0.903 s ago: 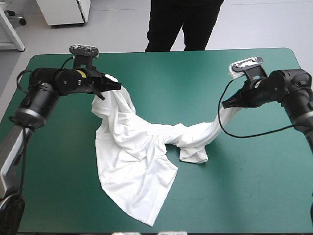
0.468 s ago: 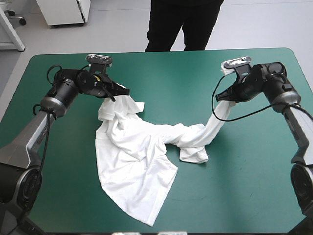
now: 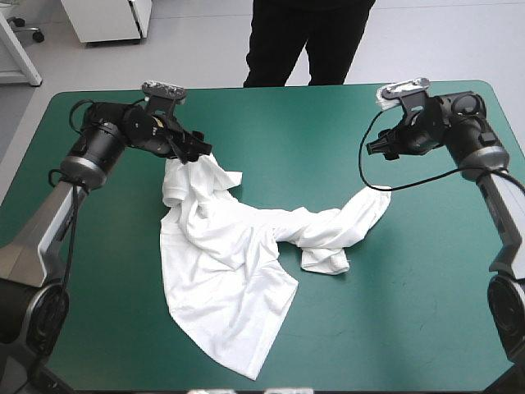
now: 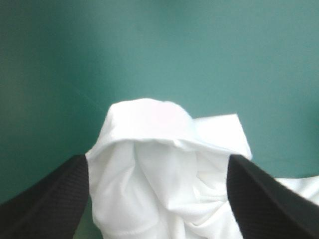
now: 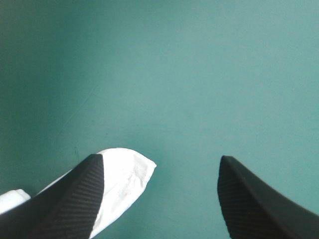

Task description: Fold the cloth

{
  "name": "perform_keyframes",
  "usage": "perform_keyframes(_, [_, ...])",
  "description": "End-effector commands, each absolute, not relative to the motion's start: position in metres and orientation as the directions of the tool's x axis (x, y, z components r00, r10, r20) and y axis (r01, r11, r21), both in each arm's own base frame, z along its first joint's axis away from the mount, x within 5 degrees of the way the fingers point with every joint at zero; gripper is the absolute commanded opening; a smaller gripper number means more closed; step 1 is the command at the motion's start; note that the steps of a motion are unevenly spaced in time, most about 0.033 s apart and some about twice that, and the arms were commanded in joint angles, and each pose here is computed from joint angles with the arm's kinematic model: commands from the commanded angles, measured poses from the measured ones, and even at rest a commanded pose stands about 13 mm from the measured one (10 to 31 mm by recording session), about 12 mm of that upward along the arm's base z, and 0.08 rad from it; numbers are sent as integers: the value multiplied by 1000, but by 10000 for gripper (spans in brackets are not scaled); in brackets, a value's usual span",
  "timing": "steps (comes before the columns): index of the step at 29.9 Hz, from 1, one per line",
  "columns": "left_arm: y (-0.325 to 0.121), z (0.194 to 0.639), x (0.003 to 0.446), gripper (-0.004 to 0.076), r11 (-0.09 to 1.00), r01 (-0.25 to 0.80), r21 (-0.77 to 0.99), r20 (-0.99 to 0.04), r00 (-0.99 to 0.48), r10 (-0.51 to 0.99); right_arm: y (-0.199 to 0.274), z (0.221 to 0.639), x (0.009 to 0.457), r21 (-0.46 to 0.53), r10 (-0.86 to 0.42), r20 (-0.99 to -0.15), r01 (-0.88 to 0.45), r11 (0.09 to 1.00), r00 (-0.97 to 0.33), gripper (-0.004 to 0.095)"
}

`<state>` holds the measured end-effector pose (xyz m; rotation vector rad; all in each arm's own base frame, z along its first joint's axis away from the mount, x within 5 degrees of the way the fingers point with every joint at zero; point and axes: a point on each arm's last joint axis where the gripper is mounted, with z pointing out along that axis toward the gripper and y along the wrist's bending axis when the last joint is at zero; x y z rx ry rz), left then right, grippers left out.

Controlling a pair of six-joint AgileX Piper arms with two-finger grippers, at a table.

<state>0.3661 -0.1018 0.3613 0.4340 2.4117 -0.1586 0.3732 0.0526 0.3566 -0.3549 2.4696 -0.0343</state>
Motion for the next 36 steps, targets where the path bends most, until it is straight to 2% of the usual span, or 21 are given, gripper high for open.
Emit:
perform_keyframes(1, [-91, 439, 322, 563, 937, 349, 17, -785, -576, 229, 44, 424, 340, -137, -242, -727, -209, 968, -642, 634])
perform_keyframes(7, [-72, 478, 262, 563, 937, 343, 62, -788, -559, 257, 36, 464, 287, -140, -235, -750, -199, 970, -618, 633])
perform_keyframes(15, [-55, 509, 194, 563, 944, 325, 53, -841, -495, 218, 29, 503, 215, -98, -190, -809, -191, 977, -556, 633])
perform_keyframes(19, [-46, 481, 187, 563, 958, 274, 89, -771, -590, 240, 25, 505, 183, -92, -176, -832, -182, 979, -526, 633])
perform_keyframes(24, [-45, 431, 194, 563, 958, 267, 104, -670, -693, 265, 21, 481, 155, -82, -169, -816, -179, 980, -552, 633])
perform_keyframes(30, [-52, 375, 225, 563, 953, 281, 115, -529, -794, 298, 19, 454, 146, -75, -170, -769, -177, 981, -616, 633])
perform_keyframes(36, [-65, 317, 272, 562, 948, 304, 96, -379, -869, 317, 19, 452, 147, -70, -167, -765, -178, 982, -621, 633])
